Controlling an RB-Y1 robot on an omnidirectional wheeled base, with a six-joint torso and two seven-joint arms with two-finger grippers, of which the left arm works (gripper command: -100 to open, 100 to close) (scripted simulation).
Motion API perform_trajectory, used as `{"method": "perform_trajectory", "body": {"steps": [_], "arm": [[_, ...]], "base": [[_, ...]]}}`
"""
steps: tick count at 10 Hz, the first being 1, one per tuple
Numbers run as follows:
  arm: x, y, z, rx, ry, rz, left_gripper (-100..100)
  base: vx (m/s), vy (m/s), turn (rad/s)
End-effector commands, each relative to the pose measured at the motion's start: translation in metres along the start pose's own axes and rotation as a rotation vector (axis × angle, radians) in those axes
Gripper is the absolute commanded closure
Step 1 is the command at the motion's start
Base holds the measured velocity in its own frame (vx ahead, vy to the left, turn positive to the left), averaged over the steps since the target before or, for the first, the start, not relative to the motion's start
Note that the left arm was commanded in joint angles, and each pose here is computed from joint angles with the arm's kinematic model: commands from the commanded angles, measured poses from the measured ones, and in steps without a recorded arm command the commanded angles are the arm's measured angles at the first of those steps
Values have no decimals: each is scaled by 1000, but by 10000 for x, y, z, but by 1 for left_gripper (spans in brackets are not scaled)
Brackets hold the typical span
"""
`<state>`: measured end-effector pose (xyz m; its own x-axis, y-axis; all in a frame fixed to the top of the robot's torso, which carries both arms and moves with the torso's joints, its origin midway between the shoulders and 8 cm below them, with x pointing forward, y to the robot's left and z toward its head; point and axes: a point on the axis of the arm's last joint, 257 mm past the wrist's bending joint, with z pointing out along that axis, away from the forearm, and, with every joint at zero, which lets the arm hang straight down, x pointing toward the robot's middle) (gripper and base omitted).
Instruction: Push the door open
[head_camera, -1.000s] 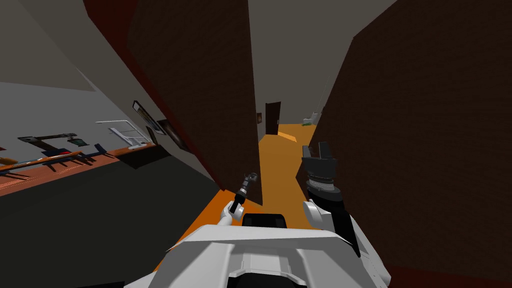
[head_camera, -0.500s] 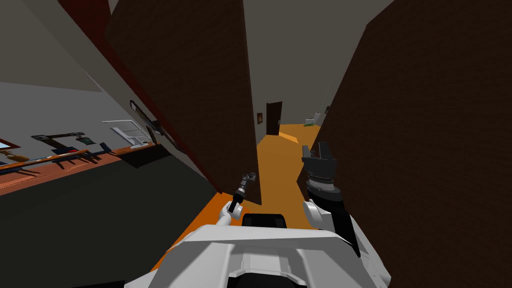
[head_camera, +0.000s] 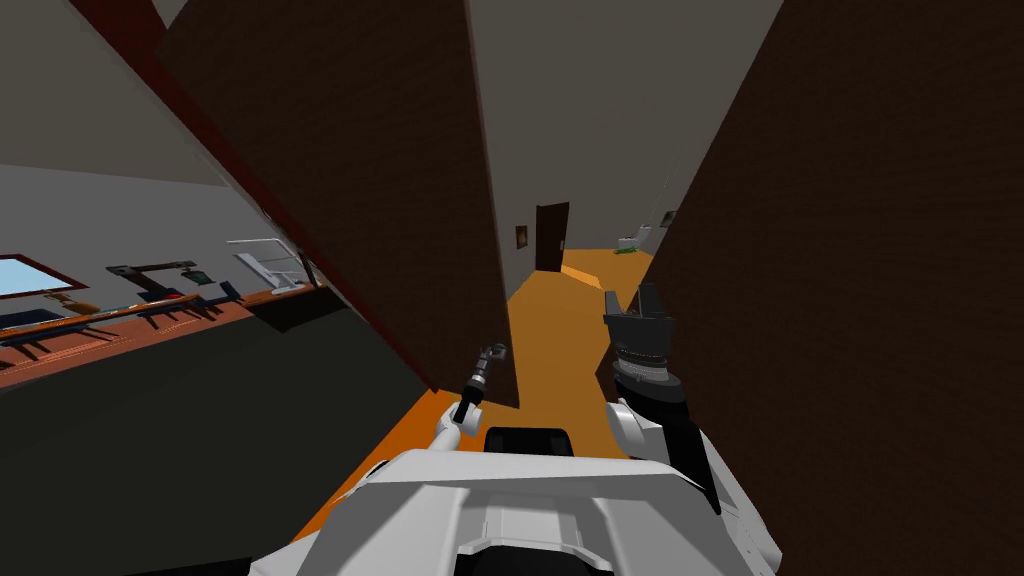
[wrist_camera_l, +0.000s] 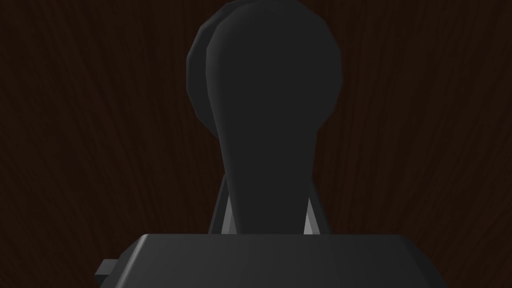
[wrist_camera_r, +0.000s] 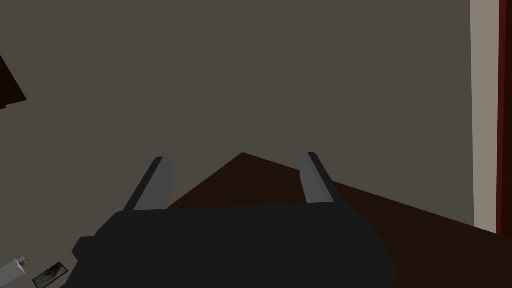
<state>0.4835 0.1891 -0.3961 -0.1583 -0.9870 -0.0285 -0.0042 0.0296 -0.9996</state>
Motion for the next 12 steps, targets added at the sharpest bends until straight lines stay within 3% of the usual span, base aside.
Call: {"method": "perform_trajectory", "body": {"steps": [1,6,12], "arm": [[-163,-61,24,12,-32,8,100],[-383,-53,7,10,-103,-3,100],[-523,-35,-16,7,-165,-25,100]], "base": [[133,-115,60],[145,-108,53],[141,-104,54]]}}
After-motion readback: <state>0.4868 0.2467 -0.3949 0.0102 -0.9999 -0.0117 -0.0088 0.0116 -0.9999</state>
